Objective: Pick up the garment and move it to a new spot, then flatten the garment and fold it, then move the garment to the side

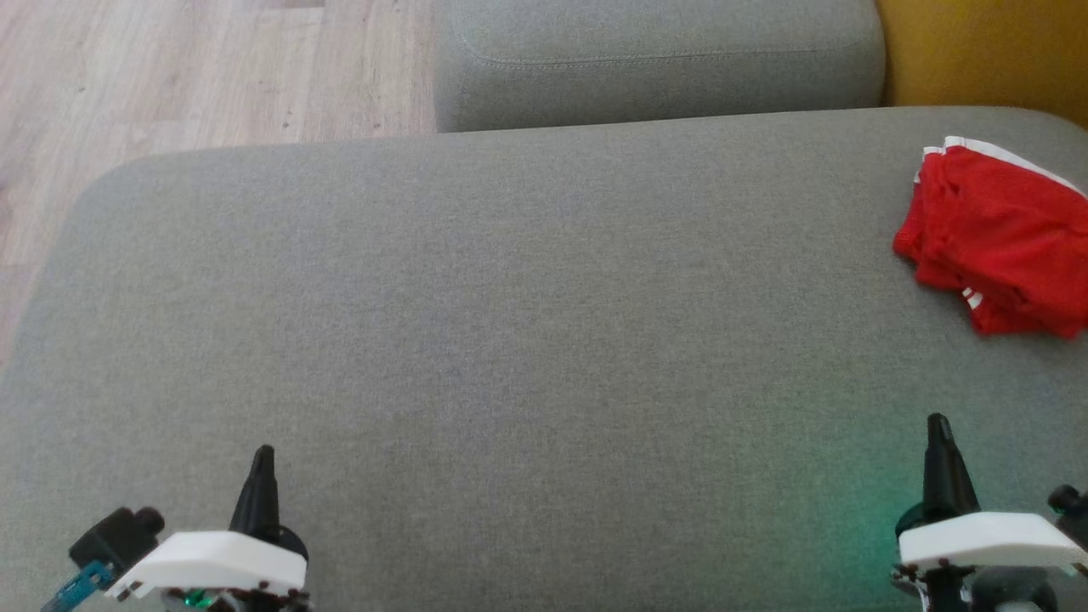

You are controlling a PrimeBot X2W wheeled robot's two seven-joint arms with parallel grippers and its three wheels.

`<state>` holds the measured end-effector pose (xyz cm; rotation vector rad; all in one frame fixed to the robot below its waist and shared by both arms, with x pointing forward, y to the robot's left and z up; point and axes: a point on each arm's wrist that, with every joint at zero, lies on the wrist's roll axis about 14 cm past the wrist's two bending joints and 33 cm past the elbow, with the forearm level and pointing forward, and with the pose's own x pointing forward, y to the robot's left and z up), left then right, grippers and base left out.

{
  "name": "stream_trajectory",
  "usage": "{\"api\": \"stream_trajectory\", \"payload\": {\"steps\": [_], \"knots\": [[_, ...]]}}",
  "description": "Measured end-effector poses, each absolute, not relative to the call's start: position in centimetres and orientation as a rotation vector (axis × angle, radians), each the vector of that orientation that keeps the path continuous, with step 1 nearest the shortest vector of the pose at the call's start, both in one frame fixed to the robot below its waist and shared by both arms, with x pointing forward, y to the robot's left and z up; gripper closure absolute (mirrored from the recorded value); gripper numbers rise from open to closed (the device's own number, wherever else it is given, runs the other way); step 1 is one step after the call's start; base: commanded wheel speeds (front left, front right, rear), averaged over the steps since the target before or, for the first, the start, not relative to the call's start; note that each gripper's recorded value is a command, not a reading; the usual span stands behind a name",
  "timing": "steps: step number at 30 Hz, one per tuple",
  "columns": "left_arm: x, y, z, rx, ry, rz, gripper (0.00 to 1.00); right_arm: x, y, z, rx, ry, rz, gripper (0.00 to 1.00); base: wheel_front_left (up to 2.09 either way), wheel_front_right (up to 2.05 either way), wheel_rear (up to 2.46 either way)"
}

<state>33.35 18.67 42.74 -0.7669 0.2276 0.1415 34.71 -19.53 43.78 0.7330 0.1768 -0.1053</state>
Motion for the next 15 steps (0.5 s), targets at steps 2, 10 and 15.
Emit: {"api": "stream_trajectory", "payload": {"steps": [2, 10, 15], "knots": [[33.37, 18.69, 42.76, -0.790, 0.225, 0.144, 1.00, 34.69, -19.60, 43.76, 0.757, 0.177, -0.111, 1.00, 0.00, 0.00, 0.00], [34.01, 18.50, 43.24, -0.881, 0.220, 0.138, 1.00, 35.19, -19.90, 44.29, 0.853, 0.158, -0.123, 1.00, 0.00, 0.00, 0.00], [34.21, 18.47, 43.44, -0.938, 0.217, 0.138, 1.00, 35.24, -20.00, 44.35, 0.913, 0.156, -0.131, 1.00, 0.00, 0.00, 0.00]]}}
